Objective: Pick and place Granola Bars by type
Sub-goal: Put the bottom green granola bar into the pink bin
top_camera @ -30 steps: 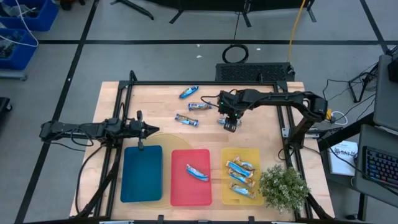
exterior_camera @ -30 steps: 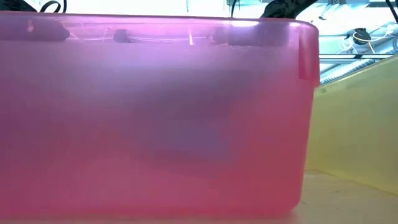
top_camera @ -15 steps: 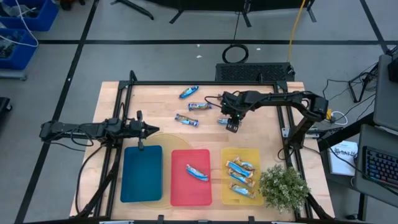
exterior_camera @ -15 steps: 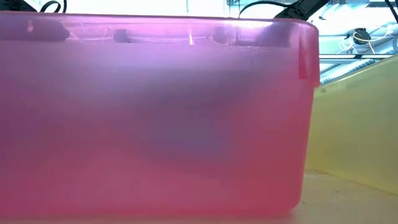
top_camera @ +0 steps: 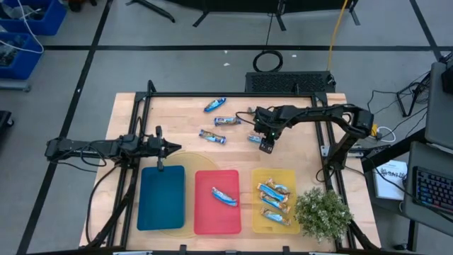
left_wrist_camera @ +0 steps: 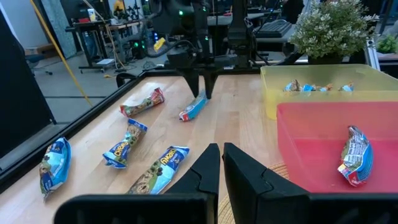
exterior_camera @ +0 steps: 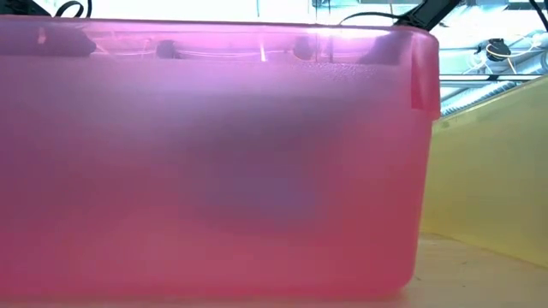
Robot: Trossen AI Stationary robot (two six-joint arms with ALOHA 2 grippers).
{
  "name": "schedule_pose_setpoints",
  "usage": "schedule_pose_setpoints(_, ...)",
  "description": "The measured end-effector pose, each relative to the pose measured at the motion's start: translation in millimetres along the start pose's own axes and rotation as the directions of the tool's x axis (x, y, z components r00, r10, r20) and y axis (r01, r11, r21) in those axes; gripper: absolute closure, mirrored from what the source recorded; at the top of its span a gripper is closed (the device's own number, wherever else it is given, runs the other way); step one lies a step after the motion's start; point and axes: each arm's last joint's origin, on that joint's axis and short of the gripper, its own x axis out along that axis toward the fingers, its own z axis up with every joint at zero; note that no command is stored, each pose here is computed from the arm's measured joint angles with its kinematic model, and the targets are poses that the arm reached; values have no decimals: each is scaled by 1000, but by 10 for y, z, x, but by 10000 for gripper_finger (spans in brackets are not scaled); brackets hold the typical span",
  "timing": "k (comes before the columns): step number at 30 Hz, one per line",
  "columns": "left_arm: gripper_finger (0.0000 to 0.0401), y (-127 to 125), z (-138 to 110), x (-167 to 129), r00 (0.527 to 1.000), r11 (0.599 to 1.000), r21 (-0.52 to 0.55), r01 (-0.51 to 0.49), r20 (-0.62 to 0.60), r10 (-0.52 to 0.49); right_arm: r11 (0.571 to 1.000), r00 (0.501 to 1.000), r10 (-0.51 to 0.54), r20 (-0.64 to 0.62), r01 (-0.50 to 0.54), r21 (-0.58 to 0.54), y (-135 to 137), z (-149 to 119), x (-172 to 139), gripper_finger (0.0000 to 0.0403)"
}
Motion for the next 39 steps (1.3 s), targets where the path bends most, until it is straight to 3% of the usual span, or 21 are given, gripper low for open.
schedule_pose_setpoints(7, 370, 0, 0, 0, 1000, 1000, 0, 0, 0, 0, 1000, 1000, -16, 9, 16, 13, -15, -33, 57, 260)
schedule_pose_setpoints(14, 370, 0, 0, 0, 1000, 1000, 0, 0, 0, 0, 998, 1000, -16, 17, 17, -65, 21, -26, 61, 383)
schedule_pose_setpoints(21, 370, 0, 0, 0, 1000, 1000, 0, 1, 0, -1, 990, 990, 10, 138, 9, -138, 191, 62, -53, 390)
schedule_pose_setpoints(26, 370, 0, 0, 0, 1000, 1000, 0, 1, 0, -1, 966, 928, 168, 333, -87, -244, 543, 134, -499, 393)
schedule_pose_setpoints(31, 370, 0, 0, 0, 1000, 1000, 0, 1, 0, -1, 890, 814, 377, 441, -187, -416, 1086, 82, -890, 393)
schedule_pose_setpoints(35, 370, 0, 0, 0, 1000, 1000, 0, 1, 0, -1, 848, 813, 427, 395, -208, -488, 1512, 27, -913, 395)
schedule_pose_setpoints(39, 370, 0, -1, 0, 1000, 1000, 0, 1, -1, -1, 829, 857, 419, 301, -226, -511, 1854, 58, -777, 395)
